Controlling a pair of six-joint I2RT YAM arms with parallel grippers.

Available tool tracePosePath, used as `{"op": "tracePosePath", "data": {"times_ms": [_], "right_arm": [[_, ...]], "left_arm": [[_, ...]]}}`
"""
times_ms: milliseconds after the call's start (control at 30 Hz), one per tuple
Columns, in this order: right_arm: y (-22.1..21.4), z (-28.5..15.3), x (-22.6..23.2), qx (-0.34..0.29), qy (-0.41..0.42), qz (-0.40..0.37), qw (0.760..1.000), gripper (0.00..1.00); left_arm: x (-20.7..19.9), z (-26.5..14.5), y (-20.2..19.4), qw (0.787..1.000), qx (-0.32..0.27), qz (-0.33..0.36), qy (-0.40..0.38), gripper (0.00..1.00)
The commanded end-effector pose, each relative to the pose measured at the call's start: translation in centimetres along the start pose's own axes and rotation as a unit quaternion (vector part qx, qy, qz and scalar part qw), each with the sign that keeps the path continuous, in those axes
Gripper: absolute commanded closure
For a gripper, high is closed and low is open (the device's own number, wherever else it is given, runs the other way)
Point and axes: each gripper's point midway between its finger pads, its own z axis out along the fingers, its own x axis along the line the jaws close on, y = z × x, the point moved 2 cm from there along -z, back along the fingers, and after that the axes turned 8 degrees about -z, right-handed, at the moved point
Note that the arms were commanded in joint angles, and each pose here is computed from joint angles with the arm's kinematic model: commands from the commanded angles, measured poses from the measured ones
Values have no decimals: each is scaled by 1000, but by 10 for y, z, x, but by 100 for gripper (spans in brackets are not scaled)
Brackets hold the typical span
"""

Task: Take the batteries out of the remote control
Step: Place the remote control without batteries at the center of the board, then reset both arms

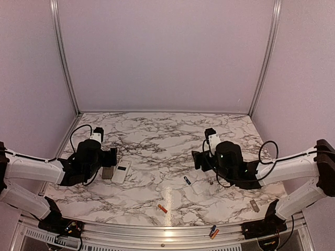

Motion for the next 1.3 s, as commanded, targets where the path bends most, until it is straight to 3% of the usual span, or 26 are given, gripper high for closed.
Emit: {"op": "tracePosePath", "data": {"times_ms": [0, 67, 167, 500, 800, 1267], "right_arm": [[44, -7, -2, -29, 3, -5, 1000, 4], [59, -11, -2, -40, 8, -4, 999, 2], [78, -20, -2, -52, 20, -4, 998, 1], [113, -61, -18, -103, 37, 15, 994, 1], [112, -101, -39, -152, 45, 31, 987, 1], [107, -100, -41, -148, 38, 25, 988, 1]], "left_arm": [[-5, -12, 36, 999, -32, 10, -1, 13], [-7, -18, 49, 999, -44, 8, -8, 12], [-11, -29, 68, 998, -62, 4, -20, 1], [-9, -61, 114, 994, -110, -5, -27, 1], [0, -74, 120, 992, -124, 1, -24, 1], [1, -73, 116, 992, -121, 10, -20, 1]]}}
